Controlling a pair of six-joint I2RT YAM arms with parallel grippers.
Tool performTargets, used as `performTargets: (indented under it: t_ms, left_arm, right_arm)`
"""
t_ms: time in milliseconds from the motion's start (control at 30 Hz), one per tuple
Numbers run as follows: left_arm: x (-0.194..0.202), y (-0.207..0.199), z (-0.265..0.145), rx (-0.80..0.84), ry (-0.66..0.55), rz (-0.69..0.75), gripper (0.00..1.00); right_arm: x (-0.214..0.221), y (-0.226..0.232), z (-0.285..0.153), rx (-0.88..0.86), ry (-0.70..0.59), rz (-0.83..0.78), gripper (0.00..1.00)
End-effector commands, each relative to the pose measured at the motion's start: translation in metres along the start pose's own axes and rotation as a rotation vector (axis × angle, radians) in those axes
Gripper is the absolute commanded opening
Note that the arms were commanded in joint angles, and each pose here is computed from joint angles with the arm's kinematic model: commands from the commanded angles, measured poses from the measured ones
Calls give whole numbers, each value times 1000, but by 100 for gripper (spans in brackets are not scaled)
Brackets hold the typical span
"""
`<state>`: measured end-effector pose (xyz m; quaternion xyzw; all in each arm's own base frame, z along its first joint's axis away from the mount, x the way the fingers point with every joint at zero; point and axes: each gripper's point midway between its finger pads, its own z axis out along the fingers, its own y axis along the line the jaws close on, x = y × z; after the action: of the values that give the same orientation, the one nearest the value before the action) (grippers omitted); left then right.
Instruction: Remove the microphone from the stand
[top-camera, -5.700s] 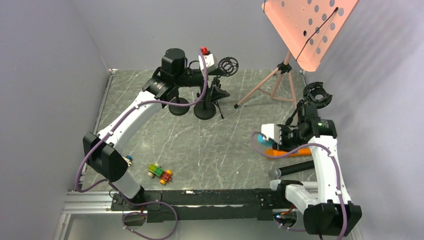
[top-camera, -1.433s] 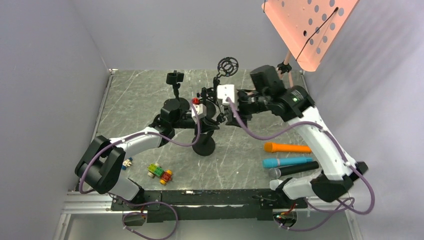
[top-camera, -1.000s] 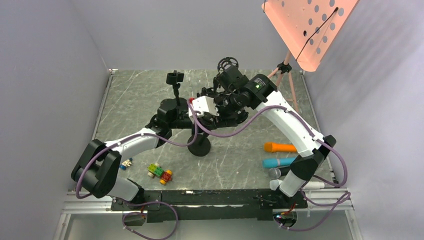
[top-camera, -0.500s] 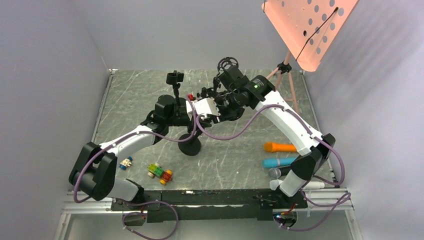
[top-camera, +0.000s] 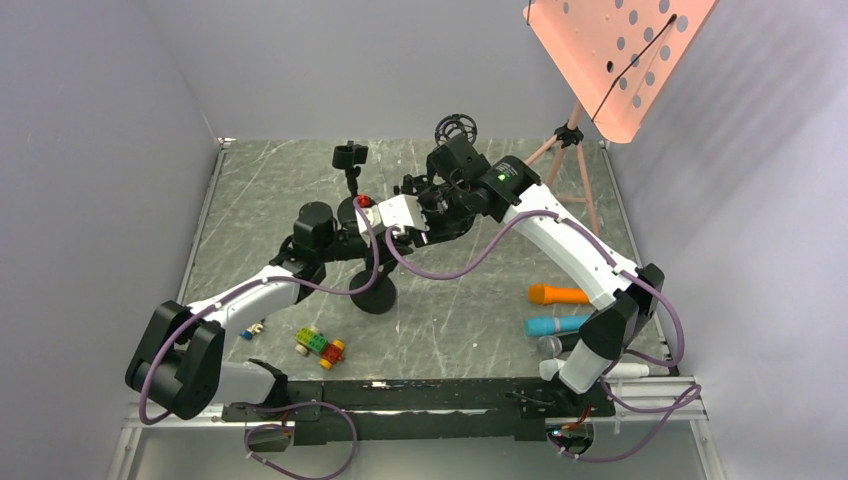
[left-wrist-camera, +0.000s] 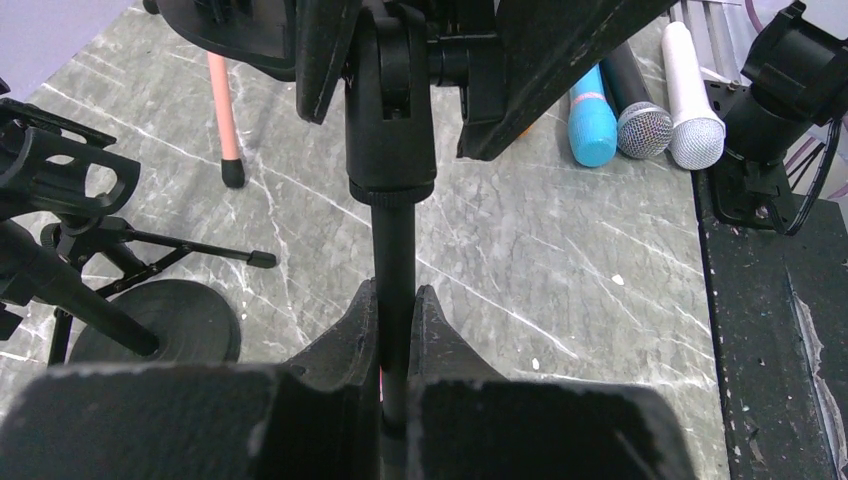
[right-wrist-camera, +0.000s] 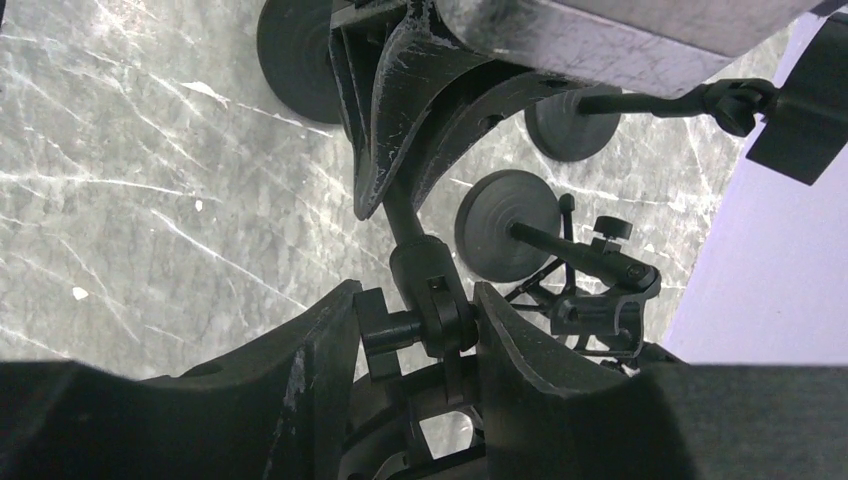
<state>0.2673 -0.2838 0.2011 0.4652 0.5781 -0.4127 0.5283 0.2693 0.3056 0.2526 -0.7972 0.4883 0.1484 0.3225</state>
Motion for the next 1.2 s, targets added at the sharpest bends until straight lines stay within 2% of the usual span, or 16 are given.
performTargets:
  t_ms: [0,100,133,167,200,267,333,467,633,833,900,1033,1167]
  left_arm:
    - [-55,-17,-5,87,-147,190,2]
    - [-58,-15,-6,74,-154,183,4]
    - [-59,-14,-7,68,-155,183,8]
    - [-60,-14,-8,65,-151,177,17]
    - [-60,-13,-9,56,-142,167,33]
    - [-60,-11,-14,34,-116,159,50]
    - [-56,-15,-21,27,-70,175,58]
    - [-39,-30,-41,19,19,217,67]
    - [-7,-33,-50,-9,103,176,69]
    - [8,-26,-41,111,157,114,65]
    - [8,-16,-41,127,151,77,64]
    - [11,-5,-36,154,150,100,64]
    - [14,-6,-25,249,133,49,61]
  right_arm:
    - [23,42,26,-174,77,115,42]
    - [25,43,29,-159,117,99,27]
    - [26,42,28,-151,129,90,22]
    - [26,42,28,-142,134,86,18]
    - [28,41,27,-130,140,84,16]
    - [27,39,23,-104,142,82,11]
    - [27,38,21,-88,150,76,10]
    - [30,37,19,-70,170,56,9]
    - [32,34,18,-63,176,30,8]
    - [35,37,11,-45,181,-71,7]
    - [35,38,7,-27,177,-122,6]
    - [36,36,3,23,168,-222,5]
    - [36,33,6,39,162,-249,5]
